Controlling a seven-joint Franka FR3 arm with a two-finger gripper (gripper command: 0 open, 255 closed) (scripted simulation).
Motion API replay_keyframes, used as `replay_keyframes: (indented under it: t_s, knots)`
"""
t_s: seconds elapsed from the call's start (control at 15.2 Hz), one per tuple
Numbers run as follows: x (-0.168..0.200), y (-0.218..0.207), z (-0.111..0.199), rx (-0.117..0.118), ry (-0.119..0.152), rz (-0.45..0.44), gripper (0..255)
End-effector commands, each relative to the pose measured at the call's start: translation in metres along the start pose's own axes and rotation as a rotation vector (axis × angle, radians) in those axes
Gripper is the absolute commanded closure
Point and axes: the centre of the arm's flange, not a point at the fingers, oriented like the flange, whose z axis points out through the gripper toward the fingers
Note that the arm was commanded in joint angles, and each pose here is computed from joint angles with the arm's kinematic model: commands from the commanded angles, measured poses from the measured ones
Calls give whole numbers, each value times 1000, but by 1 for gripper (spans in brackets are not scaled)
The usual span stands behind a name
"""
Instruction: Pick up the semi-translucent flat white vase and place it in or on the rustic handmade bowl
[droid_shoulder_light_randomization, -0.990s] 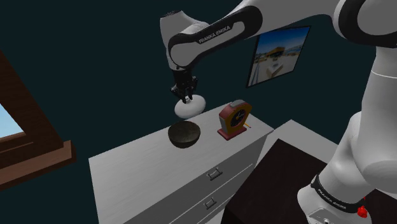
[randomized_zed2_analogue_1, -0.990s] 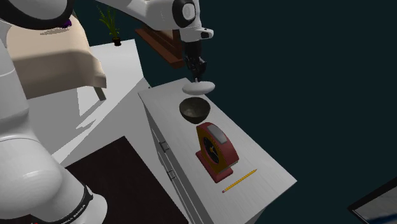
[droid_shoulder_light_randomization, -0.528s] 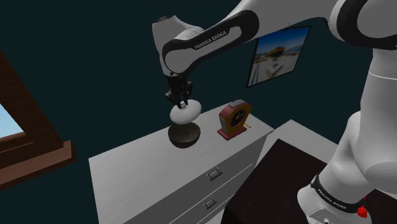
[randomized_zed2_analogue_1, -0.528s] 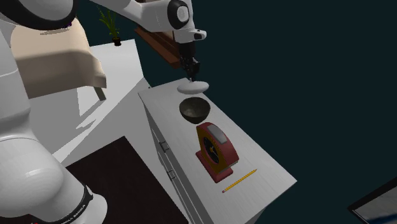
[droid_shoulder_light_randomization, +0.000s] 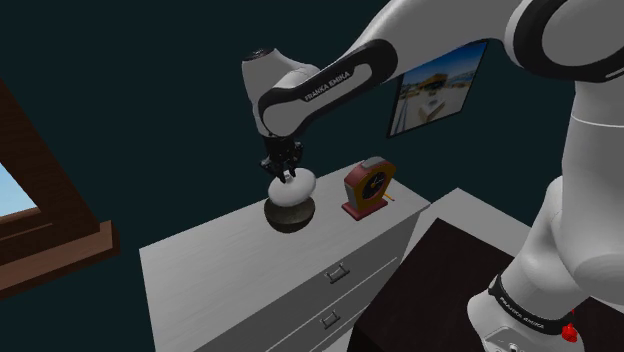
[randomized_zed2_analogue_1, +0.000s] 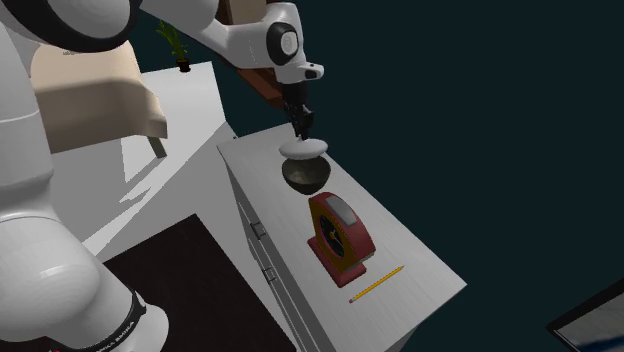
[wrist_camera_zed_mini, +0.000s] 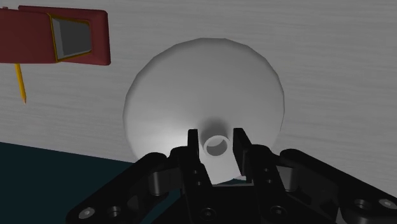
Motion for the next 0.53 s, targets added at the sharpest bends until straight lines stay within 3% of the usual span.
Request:
replay_keyframes:
  t_s: [0.0, 0.46]
  knots:
    - [0, -1, 10, 0, 1, 0, 255]
    - [-1, -8, 47, 0, 1, 0, 255]
